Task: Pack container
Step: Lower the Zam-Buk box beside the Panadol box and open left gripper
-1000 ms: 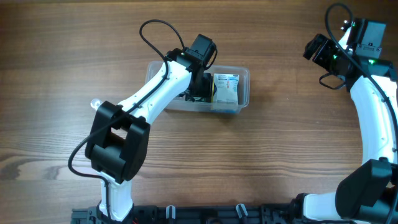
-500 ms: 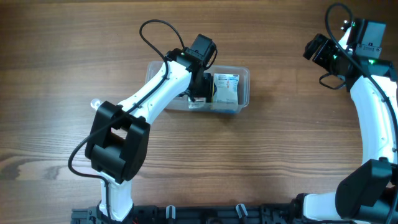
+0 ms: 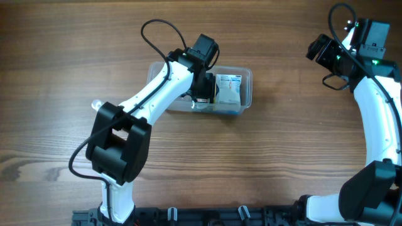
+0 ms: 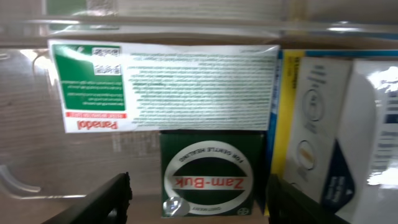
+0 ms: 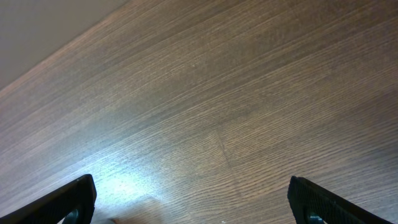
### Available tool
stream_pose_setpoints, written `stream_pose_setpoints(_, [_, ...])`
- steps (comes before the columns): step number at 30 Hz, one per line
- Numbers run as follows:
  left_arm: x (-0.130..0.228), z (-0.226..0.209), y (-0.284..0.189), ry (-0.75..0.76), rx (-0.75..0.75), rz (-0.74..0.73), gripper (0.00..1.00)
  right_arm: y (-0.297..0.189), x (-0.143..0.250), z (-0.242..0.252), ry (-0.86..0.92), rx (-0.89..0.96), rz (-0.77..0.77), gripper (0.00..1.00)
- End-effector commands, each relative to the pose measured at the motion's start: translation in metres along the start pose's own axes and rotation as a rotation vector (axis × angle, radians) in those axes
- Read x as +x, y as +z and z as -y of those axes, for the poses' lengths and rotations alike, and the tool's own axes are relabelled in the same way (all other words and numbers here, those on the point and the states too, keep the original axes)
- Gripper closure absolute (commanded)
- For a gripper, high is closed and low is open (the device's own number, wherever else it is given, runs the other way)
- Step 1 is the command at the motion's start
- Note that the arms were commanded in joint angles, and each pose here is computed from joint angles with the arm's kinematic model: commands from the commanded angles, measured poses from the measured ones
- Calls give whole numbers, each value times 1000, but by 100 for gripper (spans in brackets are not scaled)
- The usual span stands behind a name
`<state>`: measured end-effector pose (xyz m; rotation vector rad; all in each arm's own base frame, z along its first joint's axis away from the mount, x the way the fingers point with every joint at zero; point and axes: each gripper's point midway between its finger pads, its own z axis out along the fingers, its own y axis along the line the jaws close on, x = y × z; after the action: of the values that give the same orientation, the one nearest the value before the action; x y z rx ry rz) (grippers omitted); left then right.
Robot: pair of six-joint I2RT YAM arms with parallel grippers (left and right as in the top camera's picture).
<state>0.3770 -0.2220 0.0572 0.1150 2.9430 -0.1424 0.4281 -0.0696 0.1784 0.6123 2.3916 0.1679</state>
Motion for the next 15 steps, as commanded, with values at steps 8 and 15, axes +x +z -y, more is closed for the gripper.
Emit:
stream_pose_setpoints(8, [-48,-59,-137,-104,-32,182,11,3,1,-2,7,-13,-10,0])
stream_pose_setpoints(15, [-5,-156,-188,-288,-187,114,0,3,1,-2,7,-13,-10,0])
